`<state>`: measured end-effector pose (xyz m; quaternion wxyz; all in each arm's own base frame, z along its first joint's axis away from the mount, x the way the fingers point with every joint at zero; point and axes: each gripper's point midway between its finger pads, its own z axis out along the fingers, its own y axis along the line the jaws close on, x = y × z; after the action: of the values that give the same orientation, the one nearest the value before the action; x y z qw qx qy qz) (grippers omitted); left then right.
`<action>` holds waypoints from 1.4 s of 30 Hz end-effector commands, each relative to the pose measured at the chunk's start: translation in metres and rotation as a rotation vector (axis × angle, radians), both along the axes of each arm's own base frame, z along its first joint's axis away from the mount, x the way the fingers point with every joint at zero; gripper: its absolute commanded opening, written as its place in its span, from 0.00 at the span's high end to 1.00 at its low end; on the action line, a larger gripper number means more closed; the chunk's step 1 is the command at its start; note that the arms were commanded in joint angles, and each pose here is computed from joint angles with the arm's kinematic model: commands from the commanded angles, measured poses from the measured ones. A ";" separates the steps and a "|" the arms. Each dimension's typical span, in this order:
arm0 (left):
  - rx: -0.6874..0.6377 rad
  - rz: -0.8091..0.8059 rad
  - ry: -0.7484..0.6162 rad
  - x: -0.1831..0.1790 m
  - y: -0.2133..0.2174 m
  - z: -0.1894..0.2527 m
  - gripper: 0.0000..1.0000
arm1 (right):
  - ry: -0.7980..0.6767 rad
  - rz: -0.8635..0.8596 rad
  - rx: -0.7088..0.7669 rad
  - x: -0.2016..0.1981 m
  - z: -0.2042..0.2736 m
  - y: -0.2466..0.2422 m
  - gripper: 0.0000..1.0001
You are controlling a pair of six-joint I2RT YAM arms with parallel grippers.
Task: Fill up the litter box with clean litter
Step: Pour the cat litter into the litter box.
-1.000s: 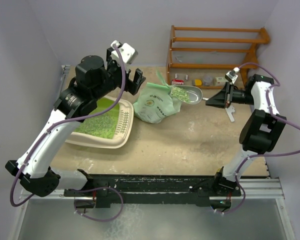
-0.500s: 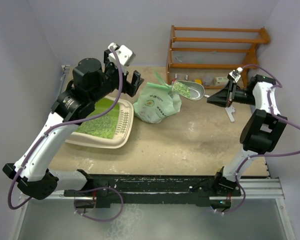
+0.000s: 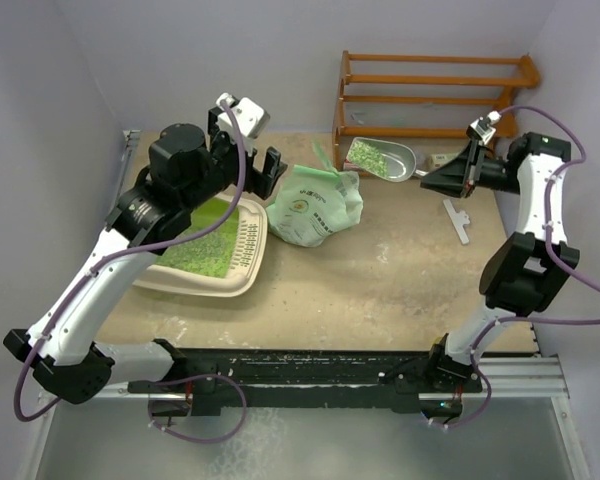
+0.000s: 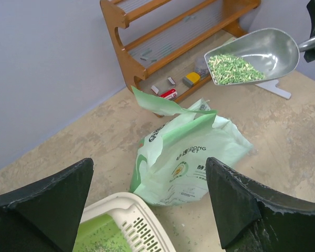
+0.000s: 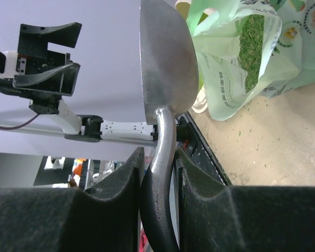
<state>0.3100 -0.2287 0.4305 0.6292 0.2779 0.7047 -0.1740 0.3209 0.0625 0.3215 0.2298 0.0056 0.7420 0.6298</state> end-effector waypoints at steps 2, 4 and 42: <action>-0.086 0.018 -0.051 -0.007 0.007 0.022 0.15 | -0.064 0.032 0.063 -0.013 0.056 0.019 1.00; -0.087 0.023 -0.048 -0.009 0.008 0.021 0.15 | -0.083 0.051 0.053 -0.012 0.060 0.024 1.00; -0.160 0.128 -0.054 -0.041 0.052 0.027 0.14 | -0.209 0.572 0.095 0.006 0.086 0.249 1.00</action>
<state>0.2757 -0.1852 0.4385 0.6564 0.2001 0.7052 -0.1781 0.3406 0.2976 0.3858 0.0815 -0.1988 0.6780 0.7029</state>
